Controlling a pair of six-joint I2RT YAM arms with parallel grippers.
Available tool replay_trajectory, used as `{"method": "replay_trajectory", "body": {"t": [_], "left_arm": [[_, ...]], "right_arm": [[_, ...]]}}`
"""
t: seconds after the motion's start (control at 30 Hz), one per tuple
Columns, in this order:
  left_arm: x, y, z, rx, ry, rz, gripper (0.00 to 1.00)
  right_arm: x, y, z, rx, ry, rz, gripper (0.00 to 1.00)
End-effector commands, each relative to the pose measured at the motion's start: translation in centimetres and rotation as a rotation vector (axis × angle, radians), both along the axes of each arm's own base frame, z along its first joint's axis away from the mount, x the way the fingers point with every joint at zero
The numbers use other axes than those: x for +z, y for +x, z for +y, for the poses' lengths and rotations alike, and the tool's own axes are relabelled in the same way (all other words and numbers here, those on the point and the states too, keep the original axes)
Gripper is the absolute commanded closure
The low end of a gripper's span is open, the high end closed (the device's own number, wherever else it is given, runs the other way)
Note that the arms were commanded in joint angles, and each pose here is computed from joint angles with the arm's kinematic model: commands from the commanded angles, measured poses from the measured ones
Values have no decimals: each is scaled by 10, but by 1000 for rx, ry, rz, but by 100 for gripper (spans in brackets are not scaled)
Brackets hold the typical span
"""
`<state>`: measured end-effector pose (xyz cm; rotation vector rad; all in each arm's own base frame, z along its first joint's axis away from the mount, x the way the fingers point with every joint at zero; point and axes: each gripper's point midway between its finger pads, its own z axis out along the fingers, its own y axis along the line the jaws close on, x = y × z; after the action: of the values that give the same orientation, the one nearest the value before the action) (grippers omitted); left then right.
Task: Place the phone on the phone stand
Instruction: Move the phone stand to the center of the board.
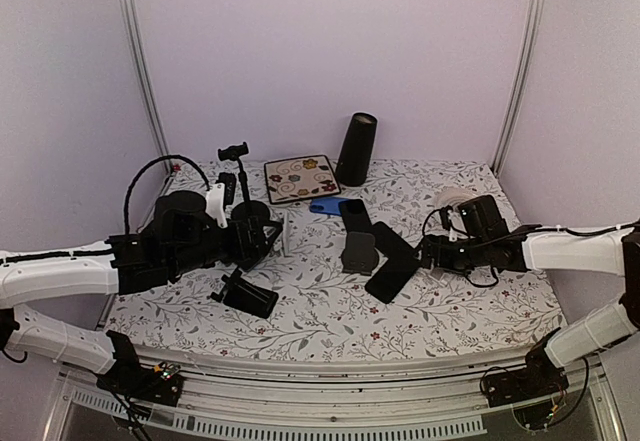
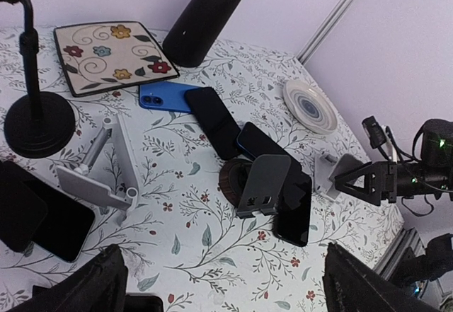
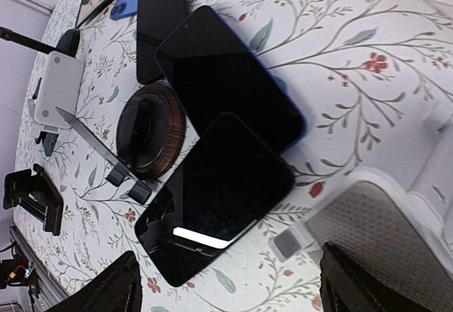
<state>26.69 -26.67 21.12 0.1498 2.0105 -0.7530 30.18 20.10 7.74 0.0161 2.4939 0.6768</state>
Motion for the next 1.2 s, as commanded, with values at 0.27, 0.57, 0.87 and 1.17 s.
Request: {"method": "replay_trajectory", "body": {"t": [0.27,0.57,0.87,1.17], "left_arm": [[1,-2,-7,-18,1,-6,3],[-1,-2,-4,-11,7,-3,3],[-3,-1,-10,-27,3,2,3],[-10,-5,-28,-79,3,26,4]], "right_arm": [[10,5,-92,-186,-109,-45,10],[25,6,-91,-155,-94,-65,9],[51,-10,-69,-108,-103,-112,8],[33,-18,-13,-19,-67,-68,7]]}}
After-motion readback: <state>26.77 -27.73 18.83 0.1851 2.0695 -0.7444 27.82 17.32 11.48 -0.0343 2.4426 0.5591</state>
